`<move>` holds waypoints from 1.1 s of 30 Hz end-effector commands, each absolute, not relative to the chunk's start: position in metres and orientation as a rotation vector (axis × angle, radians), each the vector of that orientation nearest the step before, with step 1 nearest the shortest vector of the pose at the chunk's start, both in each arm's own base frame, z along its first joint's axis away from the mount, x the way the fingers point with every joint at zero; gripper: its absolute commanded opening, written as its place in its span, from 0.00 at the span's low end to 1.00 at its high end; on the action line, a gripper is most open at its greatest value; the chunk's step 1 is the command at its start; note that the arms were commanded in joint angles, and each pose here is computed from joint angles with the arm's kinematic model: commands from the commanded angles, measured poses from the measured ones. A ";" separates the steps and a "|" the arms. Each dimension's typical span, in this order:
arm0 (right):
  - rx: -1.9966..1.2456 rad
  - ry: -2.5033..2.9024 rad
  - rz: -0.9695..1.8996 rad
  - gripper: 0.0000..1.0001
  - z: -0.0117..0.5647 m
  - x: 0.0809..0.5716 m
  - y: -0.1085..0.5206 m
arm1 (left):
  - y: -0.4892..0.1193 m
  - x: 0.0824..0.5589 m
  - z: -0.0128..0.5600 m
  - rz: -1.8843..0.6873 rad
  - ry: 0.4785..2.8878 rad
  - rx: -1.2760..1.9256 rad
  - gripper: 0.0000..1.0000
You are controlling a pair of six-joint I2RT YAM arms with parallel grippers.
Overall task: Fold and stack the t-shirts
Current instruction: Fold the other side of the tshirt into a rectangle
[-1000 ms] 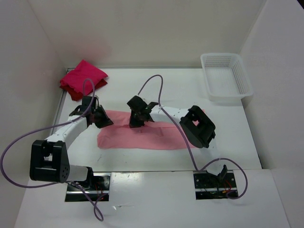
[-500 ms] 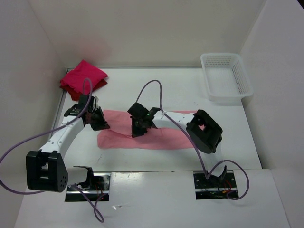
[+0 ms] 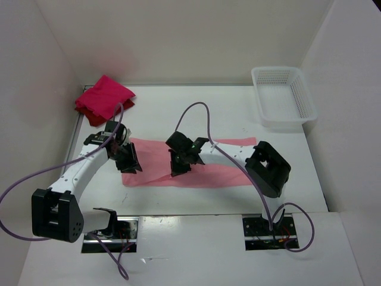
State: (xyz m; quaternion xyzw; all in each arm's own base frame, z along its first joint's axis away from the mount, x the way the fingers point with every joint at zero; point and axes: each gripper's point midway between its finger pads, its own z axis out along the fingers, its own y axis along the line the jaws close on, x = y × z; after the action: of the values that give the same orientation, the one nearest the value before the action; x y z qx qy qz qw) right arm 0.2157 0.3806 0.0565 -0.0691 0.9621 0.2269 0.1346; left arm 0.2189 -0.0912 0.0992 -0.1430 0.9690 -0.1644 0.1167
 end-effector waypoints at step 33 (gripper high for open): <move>-0.194 2.765 0.761 0.00 0.016 0.249 0.404 | -0.084 0.313 0.016 -0.509 2.608 -0.915 0.25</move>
State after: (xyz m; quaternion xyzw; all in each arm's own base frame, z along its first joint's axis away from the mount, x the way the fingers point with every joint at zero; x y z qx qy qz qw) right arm 0.2447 0.3970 0.0163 -0.0715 0.9592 0.2424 0.1265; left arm 0.3014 -0.0995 0.0226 -0.3065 0.9201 -0.1973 0.1432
